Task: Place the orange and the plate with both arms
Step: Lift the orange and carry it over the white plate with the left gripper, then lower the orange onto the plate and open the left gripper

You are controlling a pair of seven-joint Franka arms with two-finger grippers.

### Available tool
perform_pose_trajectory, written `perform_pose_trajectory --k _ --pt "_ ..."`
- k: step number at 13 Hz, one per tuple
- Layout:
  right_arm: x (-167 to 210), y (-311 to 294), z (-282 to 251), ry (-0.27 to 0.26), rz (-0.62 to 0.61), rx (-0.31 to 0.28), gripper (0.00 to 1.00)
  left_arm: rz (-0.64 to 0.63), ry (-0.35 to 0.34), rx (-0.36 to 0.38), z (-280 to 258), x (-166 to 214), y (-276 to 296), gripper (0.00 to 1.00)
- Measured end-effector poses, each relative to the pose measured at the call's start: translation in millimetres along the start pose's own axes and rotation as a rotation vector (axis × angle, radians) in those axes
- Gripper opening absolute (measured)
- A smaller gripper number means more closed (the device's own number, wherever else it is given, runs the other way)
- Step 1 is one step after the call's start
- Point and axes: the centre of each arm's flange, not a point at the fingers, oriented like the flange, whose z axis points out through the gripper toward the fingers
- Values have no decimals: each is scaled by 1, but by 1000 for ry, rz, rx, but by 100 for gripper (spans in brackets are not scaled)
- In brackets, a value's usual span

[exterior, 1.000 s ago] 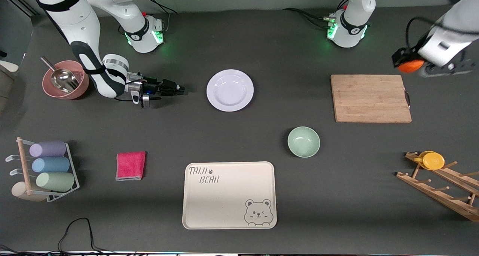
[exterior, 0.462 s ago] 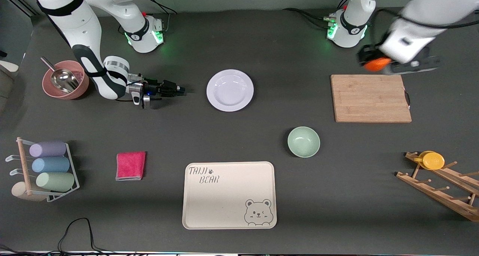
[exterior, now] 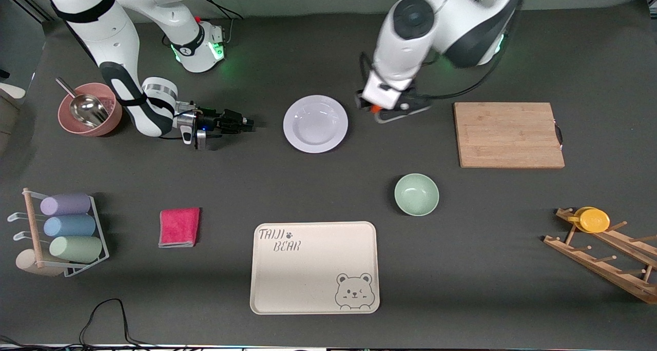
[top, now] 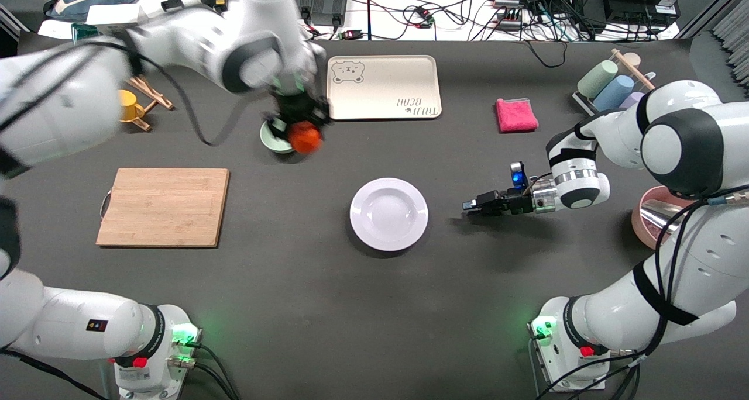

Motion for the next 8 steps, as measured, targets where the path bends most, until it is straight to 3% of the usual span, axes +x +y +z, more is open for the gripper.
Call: perform_pose_trajectory --k 5,8 --pt "1 -2 2 -2 -31 22 47 -46 25 18 132 -70 74 71" --pt "1 -4 3 -3 -50 38 47 -60 83 47 184 -76 95 71"
